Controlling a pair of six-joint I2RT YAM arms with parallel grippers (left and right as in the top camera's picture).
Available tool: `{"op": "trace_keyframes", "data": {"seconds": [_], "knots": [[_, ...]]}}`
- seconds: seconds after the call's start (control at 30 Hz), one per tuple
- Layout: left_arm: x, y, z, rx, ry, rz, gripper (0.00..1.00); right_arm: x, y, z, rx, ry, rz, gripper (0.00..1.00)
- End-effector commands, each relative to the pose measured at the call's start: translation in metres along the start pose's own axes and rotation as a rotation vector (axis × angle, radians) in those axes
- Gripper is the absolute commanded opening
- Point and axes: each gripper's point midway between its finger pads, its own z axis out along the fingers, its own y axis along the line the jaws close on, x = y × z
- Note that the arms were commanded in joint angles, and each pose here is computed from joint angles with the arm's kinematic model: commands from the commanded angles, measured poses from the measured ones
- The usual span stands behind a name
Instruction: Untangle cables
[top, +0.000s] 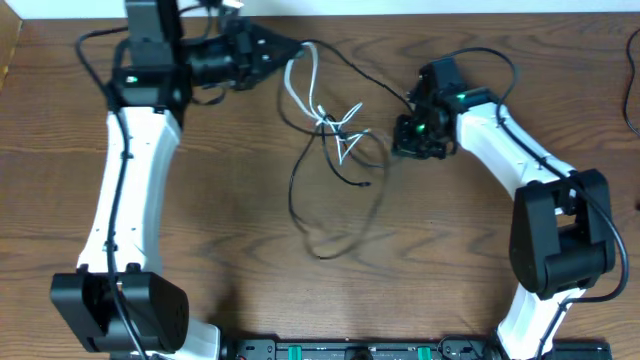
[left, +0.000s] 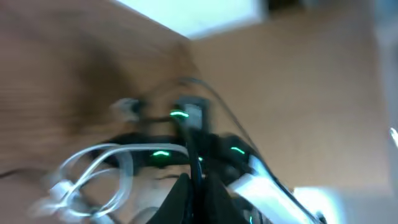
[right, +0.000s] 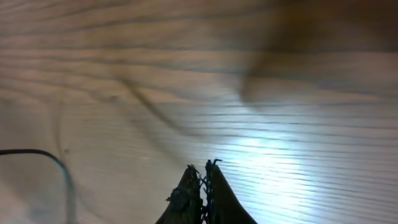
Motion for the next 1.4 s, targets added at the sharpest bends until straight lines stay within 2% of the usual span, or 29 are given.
{"op": "trace_keyframes", "data": {"seconds": [0.0, 0.1, 0.27, 0.47, 0.63, 0.67, 0.73, 0.77, 0.87, 0.9, 0.93, 1.0, 1.23, 1.37], "knots": [[-0.024, 0.056, -0.029, -0.334, -0.178, 0.033, 0.08, -0.006, -0.028, -0.003, 0.051, -0.002, 0.005, 0.01], [-0.016, 0.105, -0.051, -0.623, -0.207, -0.002, 0.08, -0.008, -0.040, -0.008, 0.034, 0.008, 0.007, 0.01], [-0.005, 0.137, -0.074, -0.858, -0.193, 0.014, 0.08, -0.019, -0.067, -0.024, -0.033, 0.003, 0.063, 0.01], [-0.001, 0.143, -0.076, -0.886, -0.181, 0.008, 0.08, -0.028, -0.068, -0.048, -0.269, -0.006, 0.080, 0.01], [0.011, 0.141, -0.059, -0.861, -0.122, 0.039, 0.08, -0.021, -0.066, -0.046, -0.267, 0.020, 0.051, 0.02], [0.015, 0.139, -0.052, -0.848, -0.100, 0.053, 0.08, -0.019, -0.065, -0.044, -0.252, 0.026, 0.046, 0.04], [0.025, 0.137, -0.036, -0.821, -0.045, 0.090, 0.08, -0.016, -0.065, -0.040, -0.217, 0.034, 0.031, 0.20], [0.031, 0.137, -0.029, -0.814, -0.021, 0.101, 0.08, -0.015, -0.064, -0.039, -0.203, 0.036, 0.024, 0.32], [0.050, 0.140, -0.009, -0.808, 0.049, 0.112, 0.08, -0.013, -0.062, -0.035, -0.176, 0.041, 0.008, 0.77], [0.057, 0.142, -0.001, -0.807, 0.077, 0.116, 0.11, -0.012, -0.060, -0.034, -0.175, 0.042, 0.003, 0.87], [0.064, 0.144, 0.006, -0.807, 0.099, 0.115, 0.13, -0.012, -0.059, -0.033, -0.174, 0.043, 0.001, 0.92], [0.078, 0.150, 0.020, -0.810, 0.139, 0.091, 0.17, -0.012, -0.058, -0.033, -0.175, 0.045, -0.002, 0.95], [0.111, 0.172, 0.055, -0.818, 0.225, 0.052, 0.33, -0.011, -0.058, -0.033, -0.175, 0.046, -0.002, 0.93], [0.122, 0.183, 0.070, -0.814, 0.252, 0.048, 0.35, -0.011, -0.057, -0.033, -0.175, 0.048, -0.003, 0.92]]}}
